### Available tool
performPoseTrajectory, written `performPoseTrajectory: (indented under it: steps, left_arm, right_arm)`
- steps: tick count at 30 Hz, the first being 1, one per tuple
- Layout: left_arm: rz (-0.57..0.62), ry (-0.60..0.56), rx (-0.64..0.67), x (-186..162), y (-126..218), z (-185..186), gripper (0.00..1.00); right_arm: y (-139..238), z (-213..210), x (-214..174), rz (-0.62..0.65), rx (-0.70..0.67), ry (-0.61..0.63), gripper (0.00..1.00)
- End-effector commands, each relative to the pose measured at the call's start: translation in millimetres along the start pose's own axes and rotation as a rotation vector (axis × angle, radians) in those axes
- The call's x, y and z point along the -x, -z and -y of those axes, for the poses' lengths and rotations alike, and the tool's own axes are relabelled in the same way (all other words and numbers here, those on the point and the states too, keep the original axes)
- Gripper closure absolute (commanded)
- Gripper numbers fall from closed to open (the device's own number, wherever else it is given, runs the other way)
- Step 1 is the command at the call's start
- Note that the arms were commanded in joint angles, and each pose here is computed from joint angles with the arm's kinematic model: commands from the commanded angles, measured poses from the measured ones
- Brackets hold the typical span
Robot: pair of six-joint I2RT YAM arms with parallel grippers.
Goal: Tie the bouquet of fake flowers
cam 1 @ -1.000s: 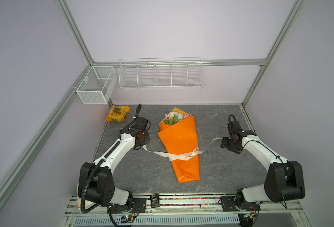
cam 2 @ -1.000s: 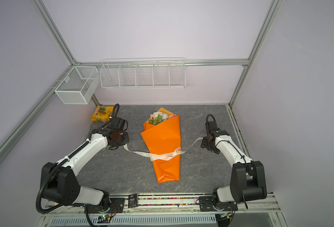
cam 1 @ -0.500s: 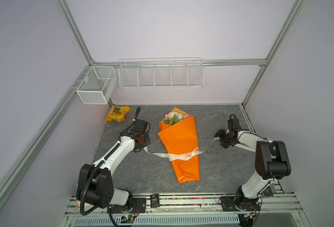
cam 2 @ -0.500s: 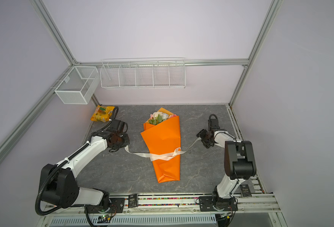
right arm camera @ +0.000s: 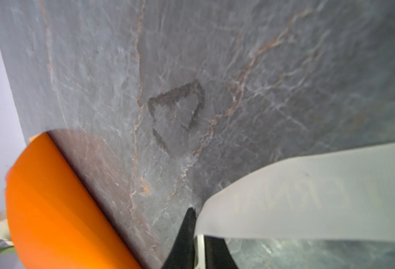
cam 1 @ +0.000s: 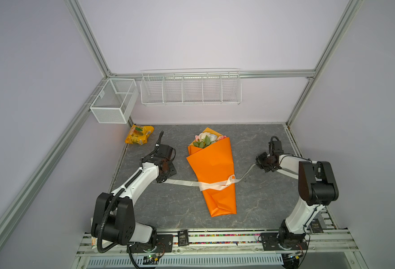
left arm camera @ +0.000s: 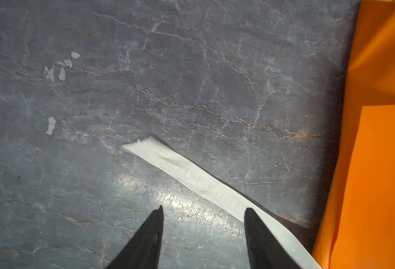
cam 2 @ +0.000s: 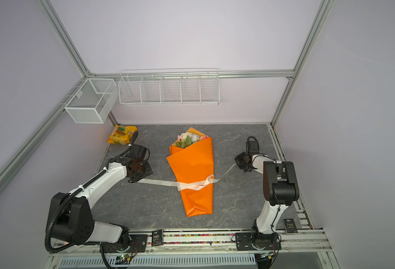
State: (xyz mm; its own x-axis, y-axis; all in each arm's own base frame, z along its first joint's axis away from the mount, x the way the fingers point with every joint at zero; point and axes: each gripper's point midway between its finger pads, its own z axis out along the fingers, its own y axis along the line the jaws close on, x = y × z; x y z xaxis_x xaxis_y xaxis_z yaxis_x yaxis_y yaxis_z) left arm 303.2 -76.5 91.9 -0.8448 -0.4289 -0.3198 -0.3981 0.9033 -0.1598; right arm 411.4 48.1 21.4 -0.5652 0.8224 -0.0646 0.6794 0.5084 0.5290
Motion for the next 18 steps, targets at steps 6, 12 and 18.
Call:
performPoseTrajectory:
  steps: [6, 12, 18]
  left_arm:
    - [-0.156, 0.251, -0.219, -43.5, -2.5, 26.1, 0.36]
    - [-0.286, 0.365, -0.395, -84.9, -9.7, 88.7, 0.35]
    - [-0.303, 0.459, -0.432, -93.0, -20.7, 106.6, 0.32]
  right_arm:
    - [16.0, 1.8, -6.9, 0.012, 0.017, 0.024, 0.93]
    - [23.0, 0.9, -9.6, 0.022, -0.001, 0.071, 0.93]
    - [23.6, 1.2, -12.2, 0.013, -0.004, 0.087, 0.93]
